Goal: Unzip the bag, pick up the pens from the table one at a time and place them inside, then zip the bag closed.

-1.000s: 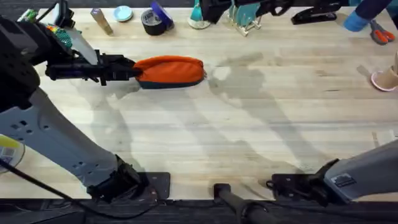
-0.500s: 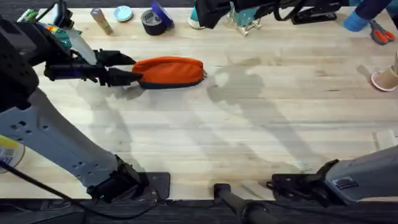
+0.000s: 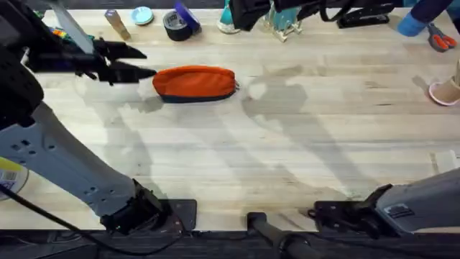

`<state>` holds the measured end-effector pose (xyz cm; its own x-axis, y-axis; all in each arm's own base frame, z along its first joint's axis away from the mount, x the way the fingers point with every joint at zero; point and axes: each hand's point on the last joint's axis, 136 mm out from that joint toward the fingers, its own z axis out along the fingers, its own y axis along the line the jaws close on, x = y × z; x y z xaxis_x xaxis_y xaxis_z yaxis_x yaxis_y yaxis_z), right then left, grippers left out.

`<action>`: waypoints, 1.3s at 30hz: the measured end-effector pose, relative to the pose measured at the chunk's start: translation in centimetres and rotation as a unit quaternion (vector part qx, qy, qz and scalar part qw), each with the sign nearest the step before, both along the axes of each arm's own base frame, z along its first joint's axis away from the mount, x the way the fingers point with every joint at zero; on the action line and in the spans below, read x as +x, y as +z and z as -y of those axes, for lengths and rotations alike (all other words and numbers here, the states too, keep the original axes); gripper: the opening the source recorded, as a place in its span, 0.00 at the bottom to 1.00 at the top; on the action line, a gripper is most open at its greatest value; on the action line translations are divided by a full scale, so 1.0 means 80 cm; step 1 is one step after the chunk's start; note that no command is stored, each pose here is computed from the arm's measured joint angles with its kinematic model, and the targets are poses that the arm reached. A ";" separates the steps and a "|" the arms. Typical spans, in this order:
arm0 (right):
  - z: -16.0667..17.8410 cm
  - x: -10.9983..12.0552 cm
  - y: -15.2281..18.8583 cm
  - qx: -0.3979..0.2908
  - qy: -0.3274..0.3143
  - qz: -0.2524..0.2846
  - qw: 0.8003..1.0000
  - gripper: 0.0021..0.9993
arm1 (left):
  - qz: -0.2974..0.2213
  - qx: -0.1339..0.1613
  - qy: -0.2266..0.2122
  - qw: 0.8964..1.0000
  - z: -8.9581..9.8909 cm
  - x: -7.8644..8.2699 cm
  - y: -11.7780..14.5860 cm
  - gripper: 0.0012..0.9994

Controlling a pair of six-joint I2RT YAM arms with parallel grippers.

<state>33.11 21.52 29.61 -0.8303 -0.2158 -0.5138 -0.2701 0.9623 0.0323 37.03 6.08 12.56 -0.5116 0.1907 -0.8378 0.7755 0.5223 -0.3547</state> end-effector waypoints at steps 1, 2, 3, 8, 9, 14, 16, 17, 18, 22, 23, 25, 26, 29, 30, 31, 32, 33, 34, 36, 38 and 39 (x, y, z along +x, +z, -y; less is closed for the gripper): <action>0.001 0.001 0.000 0.000 -0.002 0.000 1.000 1.00 | -0.003 0.000 0.001 1.000 -0.002 0.002 0.009 1.00; 0.003 0.002 0.000 0.000 -0.004 0.000 1.000 1.00 | -0.004 0.002 0.000 1.000 -0.003 0.004 0.017 1.00; 0.005 0.003 0.000 0.000 -0.006 0.000 1.000 1.00 | -0.004 0.004 0.000 1.000 -0.005 0.006 0.025 1.00; 0.012 0.008 0.000 0.001 -0.014 0.001 1.000 1.00 | -0.004 0.019 -0.002 1.000 -0.008 0.006 0.048 1.00; 0.013 0.009 0.001 0.001 -0.016 0.002 1.000 1.00 | -0.004 0.025 -0.003 1.000 -0.007 0.005 0.052 1.00; 0.017 0.014 0.002 0.000 -0.016 0.006 1.000 1.00 | 0.016 0.072 -0.003 0.997 0.000 -0.006 0.089 1.00; 0.018 0.016 0.002 -0.003 -0.012 0.008 1.000 1.00 | 0.025 0.090 -0.005 0.996 0.006 -0.012 0.106 1.00; 0.018 0.016 0.002 -0.004 -0.010 0.009 1.000 1.00 | 0.029 0.100 -0.005 0.995 0.010 -0.015 0.114 1.00; 0.018 0.016 0.003 -0.005 -0.007 0.010 1.000 1.00 | 0.031 0.109 -0.006 0.994 0.013 -0.018 0.120 1.00; 0.017 0.017 0.003 -0.012 0.005 0.013 1.000 1.00 | 0.022 0.140 -0.003 0.990 0.023 -0.024 0.133 1.00; 0.017 0.017 0.003 -0.013 0.008 0.014 1.000 1.00 | 0.016 0.145 -0.002 0.989 0.025 -0.024 0.133 1.00; 0.017 0.017 0.003 -0.015 0.011 0.014 1.000 1.00 | 0.001 0.158 -0.001 0.987 0.028 -0.025 0.130 1.00; 0.017 0.017 0.003 -0.016 0.012 0.014 1.000 1.00 | -0.004 0.165 0.001 0.986 0.029 -0.024 0.129 1.00; 0.017 0.017 0.003 -0.016 0.013 0.015 1.000 1.00 | -0.023 0.182 0.008 0.983 0.032 -0.027 0.128 1.00; 0.017 0.017 0.003 -0.016 0.013 0.015 1.000 1.00 | -0.027 0.187 0.012 0.982 0.032 -0.029 0.130 1.00; 0.017 0.017 0.003 -0.016 0.013 0.015 1.000 1.00 | -0.032 0.193 0.018 0.980 0.032 -0.031 0.132 1.00; 0.017 0.017 0.003 -0.017 0.014 0.015 1.000 1.00 | -0.036 0.199 0.024 0.979 0.032 -0.034 0.135 1.00; 0.017 0.017 0.003 -0.017 0.014 0.015 1.000 1.00 | -0.038 0.204 0.030 0.978 0.031 -0.036 0.139 1.00; 0.017 0.017 0.003 -0.017 0.014 0.015 1.000 1.00 | -0.041 0.209 0.038 0.976 0.031 -0.040 0.143 1.00; 0.017 0.017 0.003 -0.017 0.014 0.015 1.000 1.00 | -0.043 0.215 0.050 0.974 0.031 -0.047 0.150 1.00; 0.017 0.017 0.003 -0.018 0.016 0.015 1.000 1.00 | -0.038 0.224 0.064 0.972 0.031 -0.053 0.155 1.00; 0.017 0.017 0.003 -0.018 0.016 0.015 1.000 1.00 | -0.034 0.231 0.075 0.969 0.030 -0.055 0.157 1.00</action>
<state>34.46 20.14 29.84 -0.8067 -0.2604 -0.5305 -0.3010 0.9536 -0.0105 32.60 3.68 25.09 -0.6140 0.4568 -0.6437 0.6610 0.7433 -0.1030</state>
